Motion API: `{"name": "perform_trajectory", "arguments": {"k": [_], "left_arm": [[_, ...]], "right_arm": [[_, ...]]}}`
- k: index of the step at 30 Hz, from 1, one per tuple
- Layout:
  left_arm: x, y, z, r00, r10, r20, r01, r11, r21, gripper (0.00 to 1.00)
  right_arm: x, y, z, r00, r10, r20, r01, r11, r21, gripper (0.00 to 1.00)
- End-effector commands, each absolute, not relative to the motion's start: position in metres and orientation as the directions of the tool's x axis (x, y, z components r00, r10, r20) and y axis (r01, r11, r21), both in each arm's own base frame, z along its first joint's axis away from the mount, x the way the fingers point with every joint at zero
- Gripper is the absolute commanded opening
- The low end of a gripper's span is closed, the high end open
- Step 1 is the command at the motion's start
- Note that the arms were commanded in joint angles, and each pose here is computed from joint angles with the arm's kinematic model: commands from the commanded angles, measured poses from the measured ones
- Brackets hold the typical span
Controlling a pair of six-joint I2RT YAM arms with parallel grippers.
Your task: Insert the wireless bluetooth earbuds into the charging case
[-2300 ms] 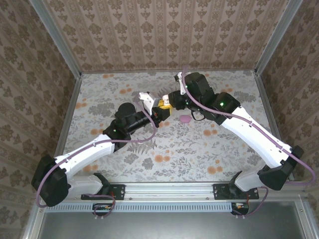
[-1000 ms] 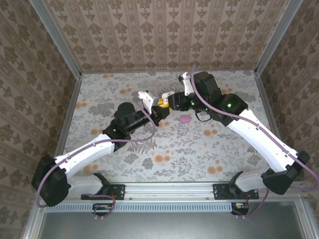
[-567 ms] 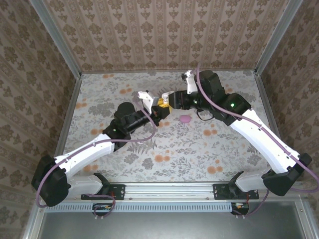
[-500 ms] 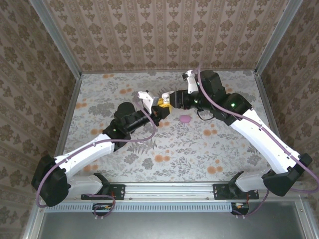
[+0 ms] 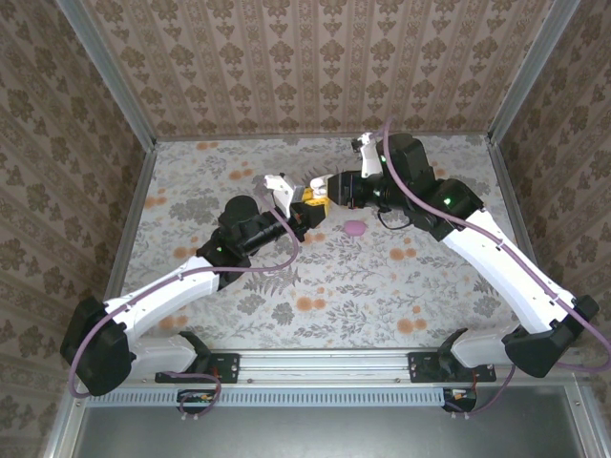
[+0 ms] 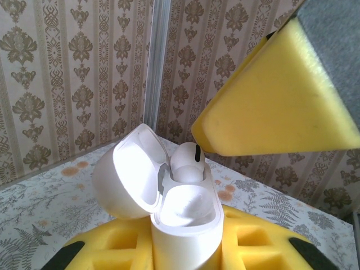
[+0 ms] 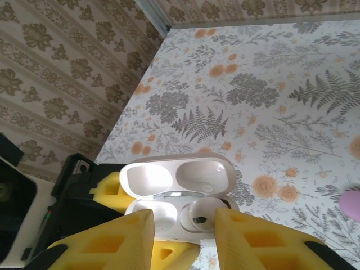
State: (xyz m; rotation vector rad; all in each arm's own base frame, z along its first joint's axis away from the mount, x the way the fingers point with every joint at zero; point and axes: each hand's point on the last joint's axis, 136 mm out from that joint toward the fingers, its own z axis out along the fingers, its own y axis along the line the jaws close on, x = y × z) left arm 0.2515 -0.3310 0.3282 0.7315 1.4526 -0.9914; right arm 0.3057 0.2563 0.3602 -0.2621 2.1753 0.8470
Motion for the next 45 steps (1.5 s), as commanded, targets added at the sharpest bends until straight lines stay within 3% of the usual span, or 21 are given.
{"name": "perform_trajectory", "arguments": {"k": [1,9,18,27,35,45], "left_arm": [[0.246,-0.334,0.352,-0.082,-0.138,-0.987,0.901,0.413,-0.133,0.25],[0.246,-0.331,0.355,-0.067,-0.137,-0.988,0.898,0.423,-0.12,0.25],[0.24,-0.326,0.355,0.012,-0.113,-0.994,0.902,0.431,-0.038,0.25],[0.238,-0.303,0.363,0.095,-0.06,-0.994,0.866,0.497,0.053,0.25],[0.232,-0.276,0.37,0.162,-0.064,-0.985,0.829,0.551,0.101,0.25],[0.236,-0.245,0.382,0.148,-0.059,-0.987,0.758,0.648,0.075,0.25]], "right_arm": [[0.301,0.267,0.366,-0.697,0.083,-0.712,-0.469,0.699,0.54,0.35],[0.306,0.262,0.371,-0.698,0.127,-0.705,-0.447,0.692,0.567,0.37],[0.311,0.223,0.385,-0.64,0.248,-0.727,-0.372,0.728,0.576,0.42],[0.332,0.19,0.307,-0.747,0.318,-0.584,-0.154,0.772,0.617,0.44],[0.339,0.223,0.24,-0.892,0.228,-0.391,-0.101,0.743,0.662,0.41],[0.339,0.271,0.187,-0.949,0.105,-0.296,-0.117,0.756,0.644,0.41]]}}
